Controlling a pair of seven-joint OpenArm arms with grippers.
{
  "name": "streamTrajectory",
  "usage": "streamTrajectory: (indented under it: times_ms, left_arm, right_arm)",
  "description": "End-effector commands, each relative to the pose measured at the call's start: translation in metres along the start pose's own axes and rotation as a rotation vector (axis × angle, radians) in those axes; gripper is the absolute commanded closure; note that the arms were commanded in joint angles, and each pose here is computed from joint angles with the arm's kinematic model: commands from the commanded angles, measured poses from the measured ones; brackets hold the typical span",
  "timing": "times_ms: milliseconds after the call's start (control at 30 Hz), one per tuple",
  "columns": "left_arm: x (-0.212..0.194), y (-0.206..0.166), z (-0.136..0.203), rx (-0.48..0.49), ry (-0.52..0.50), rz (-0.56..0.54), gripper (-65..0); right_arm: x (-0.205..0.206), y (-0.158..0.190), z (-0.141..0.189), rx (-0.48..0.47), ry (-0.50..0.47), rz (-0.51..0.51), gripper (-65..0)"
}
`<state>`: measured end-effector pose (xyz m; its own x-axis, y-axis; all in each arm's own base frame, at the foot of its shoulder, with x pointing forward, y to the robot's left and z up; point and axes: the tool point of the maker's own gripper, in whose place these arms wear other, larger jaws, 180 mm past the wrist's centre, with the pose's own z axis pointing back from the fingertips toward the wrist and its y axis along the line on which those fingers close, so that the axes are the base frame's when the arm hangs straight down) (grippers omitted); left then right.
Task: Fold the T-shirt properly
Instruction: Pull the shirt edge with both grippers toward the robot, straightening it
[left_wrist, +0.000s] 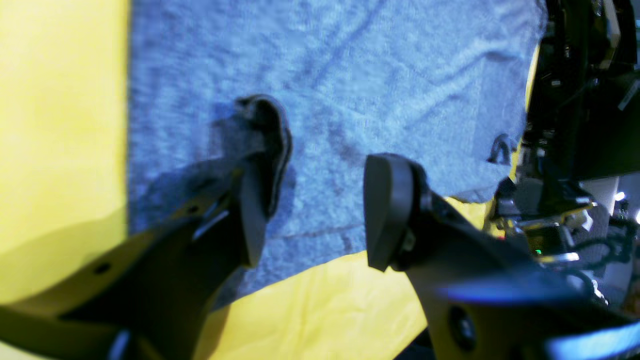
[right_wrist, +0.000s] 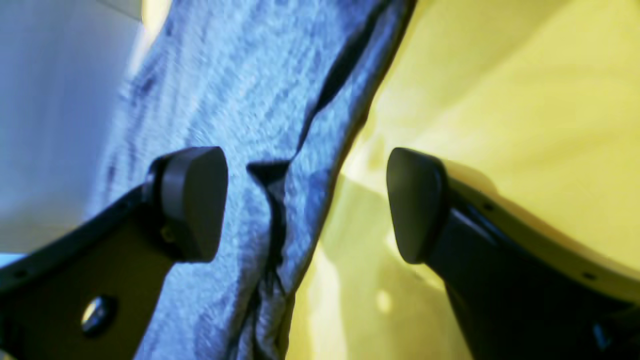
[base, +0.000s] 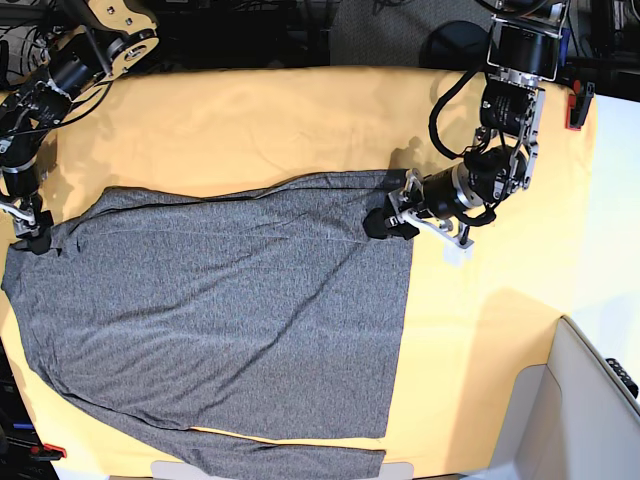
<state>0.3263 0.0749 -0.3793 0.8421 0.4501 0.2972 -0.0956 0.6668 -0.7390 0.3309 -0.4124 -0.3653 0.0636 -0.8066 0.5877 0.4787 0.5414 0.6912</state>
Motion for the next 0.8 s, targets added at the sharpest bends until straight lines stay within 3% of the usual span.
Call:
streamTrajectory:
  times_ms: [0,333,600,700,767]
  left_arm:
    - [0.010,-0.011,0.004,-0.027,-0.017,-0.019,-27.8]
    - [0.010,-0.011,0.004,-0.027,-0.017,-0.019,-27.8]
    - [0.013,0.013,0.017,0.029,-0.024,-0.018,-27.8]
    - [0.020,0.027,0.028,0.049,-0.056,0.013,-27.9]
    - [0.023,0.036,0.036,0.061,-0.080,0.038,-27.9]
  right_arm:
    - [0.014,0.009,-0.004,0.017,-0.028,-0.004,-49.2]
    - [-0.008,0.015,-0.026,0.039,0.035,-0.107,-49.2]
    - [-0.019,0.006,-0.025,0.019,0.063,-0.102,-49.1]
    - [-0.023,0.000,-0.022,0.010,0.071,-0.095,-40.7]
    - [-0.024,-0.001,-0.022,0.009,0.073,-0.093,-28.2]
